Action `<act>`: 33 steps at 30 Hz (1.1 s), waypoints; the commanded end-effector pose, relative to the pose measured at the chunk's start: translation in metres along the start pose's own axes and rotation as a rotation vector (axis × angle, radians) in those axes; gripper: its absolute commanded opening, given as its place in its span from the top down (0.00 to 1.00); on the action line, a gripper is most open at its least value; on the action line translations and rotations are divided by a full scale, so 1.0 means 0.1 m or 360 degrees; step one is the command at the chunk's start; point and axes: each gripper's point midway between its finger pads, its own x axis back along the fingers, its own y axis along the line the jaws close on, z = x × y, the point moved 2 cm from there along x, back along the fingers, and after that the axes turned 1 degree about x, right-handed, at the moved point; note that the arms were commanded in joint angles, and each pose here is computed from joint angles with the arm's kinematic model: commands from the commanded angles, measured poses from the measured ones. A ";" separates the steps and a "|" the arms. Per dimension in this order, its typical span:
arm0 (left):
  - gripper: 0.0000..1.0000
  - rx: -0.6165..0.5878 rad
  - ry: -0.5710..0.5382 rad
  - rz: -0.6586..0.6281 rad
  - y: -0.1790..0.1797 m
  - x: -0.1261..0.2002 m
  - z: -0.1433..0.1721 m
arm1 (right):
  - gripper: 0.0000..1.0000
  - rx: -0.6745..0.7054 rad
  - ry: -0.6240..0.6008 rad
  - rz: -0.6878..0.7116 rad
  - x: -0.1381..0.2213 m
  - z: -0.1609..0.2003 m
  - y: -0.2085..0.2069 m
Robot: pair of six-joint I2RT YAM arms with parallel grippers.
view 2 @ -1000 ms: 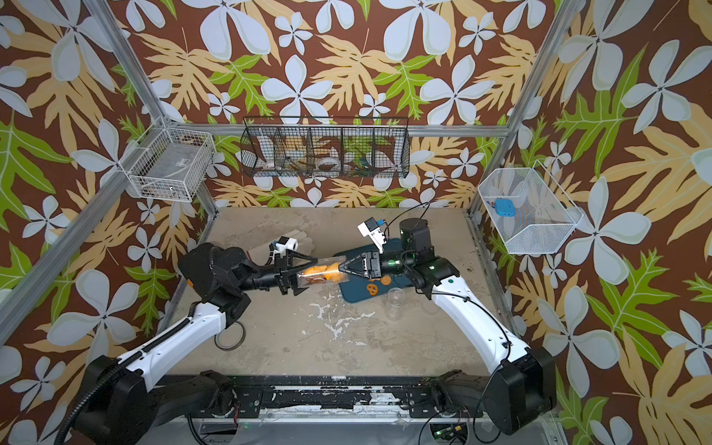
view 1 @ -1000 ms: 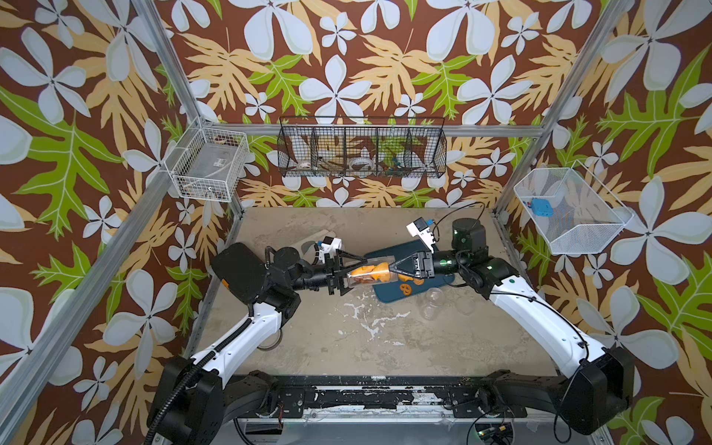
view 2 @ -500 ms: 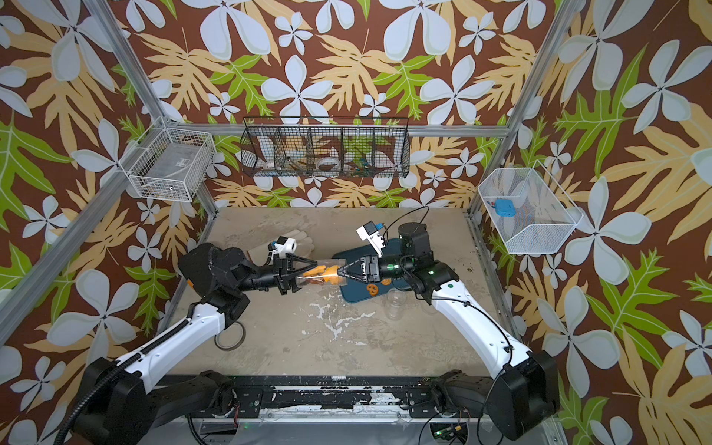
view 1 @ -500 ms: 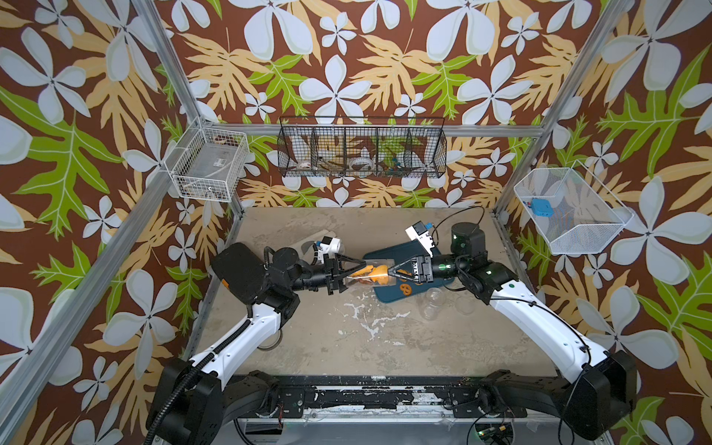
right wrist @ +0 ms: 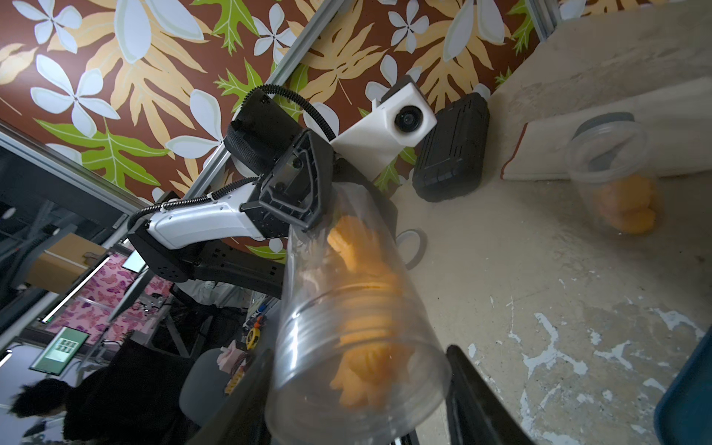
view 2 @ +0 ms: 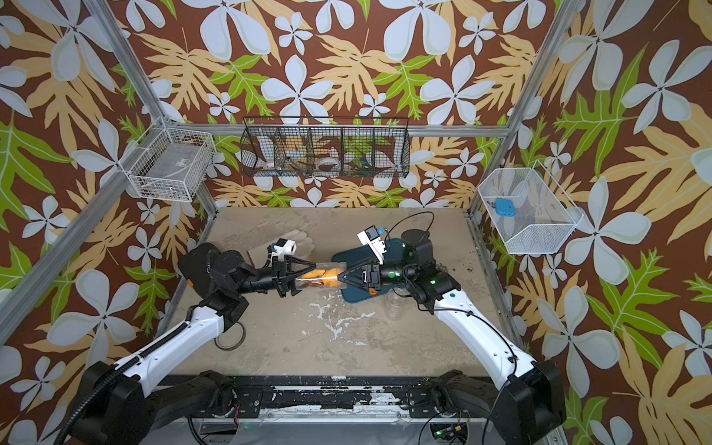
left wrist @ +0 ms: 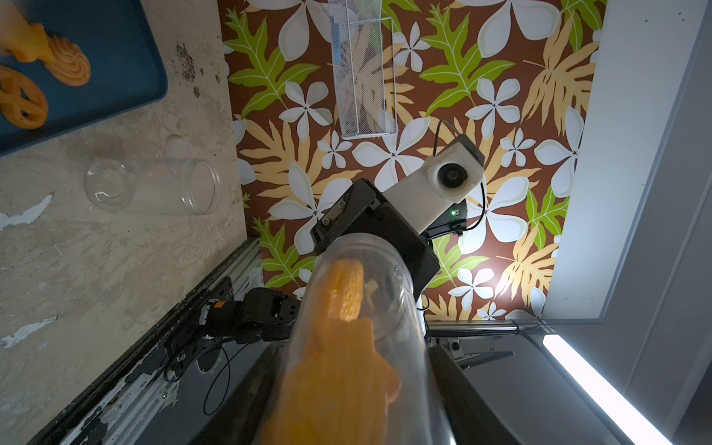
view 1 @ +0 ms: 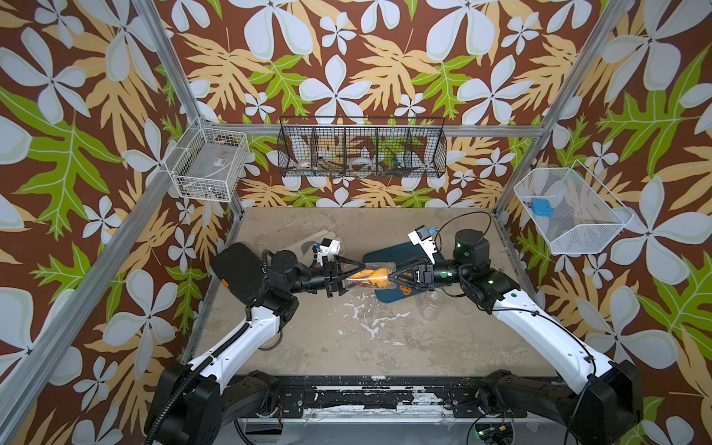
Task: Pour the cookies out of the jar
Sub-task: Unscrew the lid from the jar.
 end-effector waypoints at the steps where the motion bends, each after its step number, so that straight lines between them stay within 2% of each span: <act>1: 0.55 0.0058 -0.0018 -0.0014 0.03 0.03 -0.02 | 0.56 0.0505 -0.0132 -0.0012 0.09 -0.13 0.18; 4: 0.54 0.0055 -0.0010 -0.0016 0.01 0.03 -0.01 | 0.58 0.0714 -0.0156 0.0015 0.13 -0.10 0.21; 9: 0.54 0.0058 -0.0004 -0.0023 0.02 0.03 -0.01 | 0.64 0.0902 -0.0100 0.0101 0.13 -0.06 0.13; 13: 0.54 0.0058 -0.0001 -0.0022 0.02 0.04 0.01 | 0.65 0.1014 -0.0099 0.0184 0.16 -0.06 0.10; 16: 0.54 0.0058 0.0002 -0.0022 0.02 0.04 0.02 | 0.63 0.1009 -0.0113 0.0213 0.17 -0.06 0.08; 18: 0.54 0.0057 0.0003 -0.0019 0.02 0.04 0.02 | 0.59 0.0968 -0.0120 0.0193 0.16 -0.07 0.08; 25: 0.53 0.0043 0.0003 0.0002 -0.02 0.03 0.00 | 0.24 0.0741 -0.0129 0.0097 0.08 -0.13 0.07; 30: 0.53 0.0036 0.0001 0.0008 -0.05 0.02 -0.01 | 0.13 0.0588 -0.0065 -0.0011 0.01 -0.04 0.05; 33: 0.53 0.0030 0.0004 0.0011 -0.06 0.02 -0.01 | 0.12 0.0528 -0.0047 -0.0073 -0.04 -0.01 0.04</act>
